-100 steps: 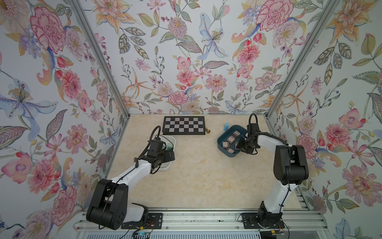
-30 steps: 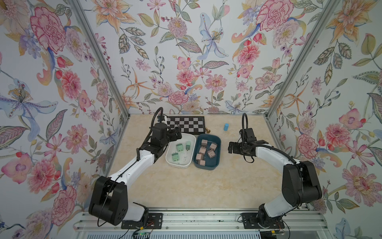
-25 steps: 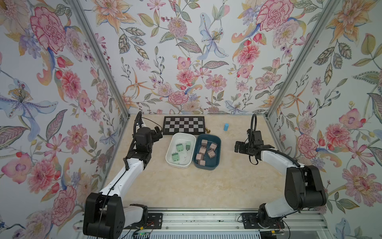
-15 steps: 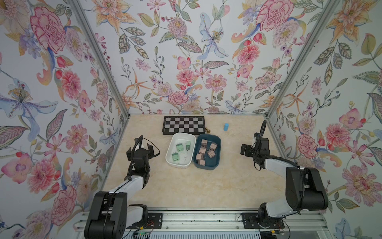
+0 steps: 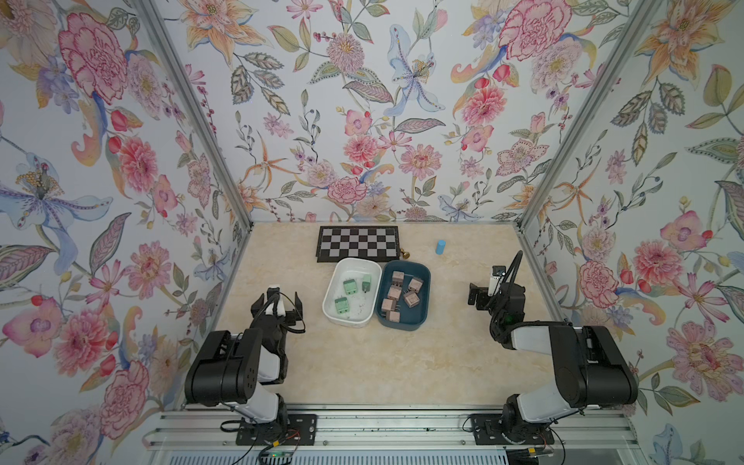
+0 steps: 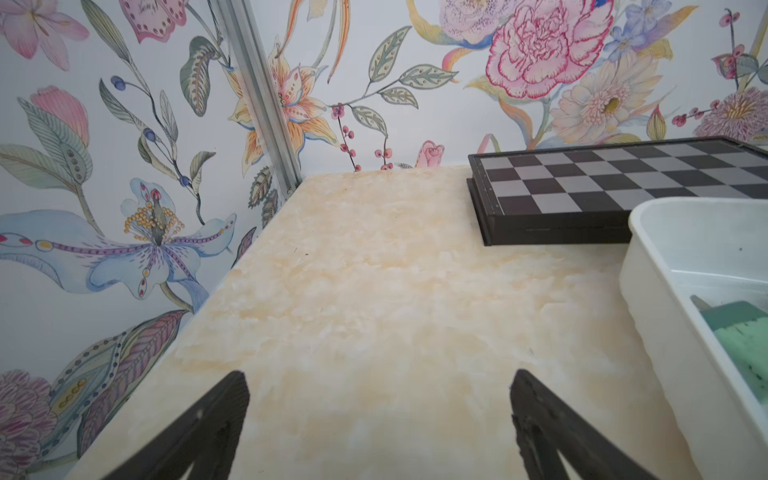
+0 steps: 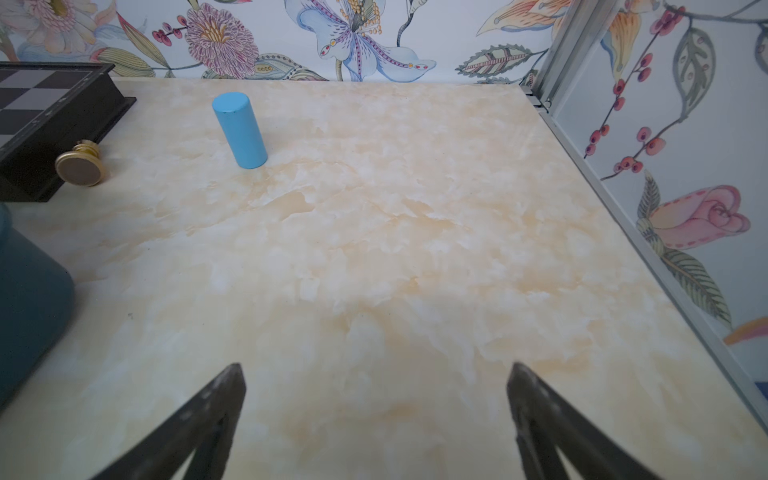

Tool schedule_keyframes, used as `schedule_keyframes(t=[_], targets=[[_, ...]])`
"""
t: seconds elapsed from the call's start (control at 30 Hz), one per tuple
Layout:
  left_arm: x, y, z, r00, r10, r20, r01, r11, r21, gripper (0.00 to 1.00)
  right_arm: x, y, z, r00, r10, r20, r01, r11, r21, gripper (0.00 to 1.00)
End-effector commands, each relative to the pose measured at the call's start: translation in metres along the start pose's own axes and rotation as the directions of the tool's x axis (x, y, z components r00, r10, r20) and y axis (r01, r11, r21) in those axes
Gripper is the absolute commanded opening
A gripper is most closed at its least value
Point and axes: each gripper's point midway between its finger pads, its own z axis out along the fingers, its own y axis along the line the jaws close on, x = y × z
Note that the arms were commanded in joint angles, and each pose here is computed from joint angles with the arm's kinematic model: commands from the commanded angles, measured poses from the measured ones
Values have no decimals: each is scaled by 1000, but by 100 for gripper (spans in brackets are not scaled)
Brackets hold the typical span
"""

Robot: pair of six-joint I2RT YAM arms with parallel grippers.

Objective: Place the plugs by color into the storage box
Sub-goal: Reset both arms

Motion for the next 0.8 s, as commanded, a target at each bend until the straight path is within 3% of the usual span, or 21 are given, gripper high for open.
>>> schedule_keyframes(t=[0.0, 0.07, 0.77], targets=[[-33, -3, 12, 994, 37, 104, -37, 999, -7, 99, -28, 0, -25, 967, -19, 255, 21, 1000, -5, 100], [-47, -4, 20, 992, 63, 112, -58, 997, -51, 100, -20, 0, -14, 988, -12, 153, 14, 1000, -13, 100], [-46, -5, 22, 992, 74, 99, -68, 996, -64, 99, -21, -5, -12, 987, -13, 161, 8, 999, 34, 100]])
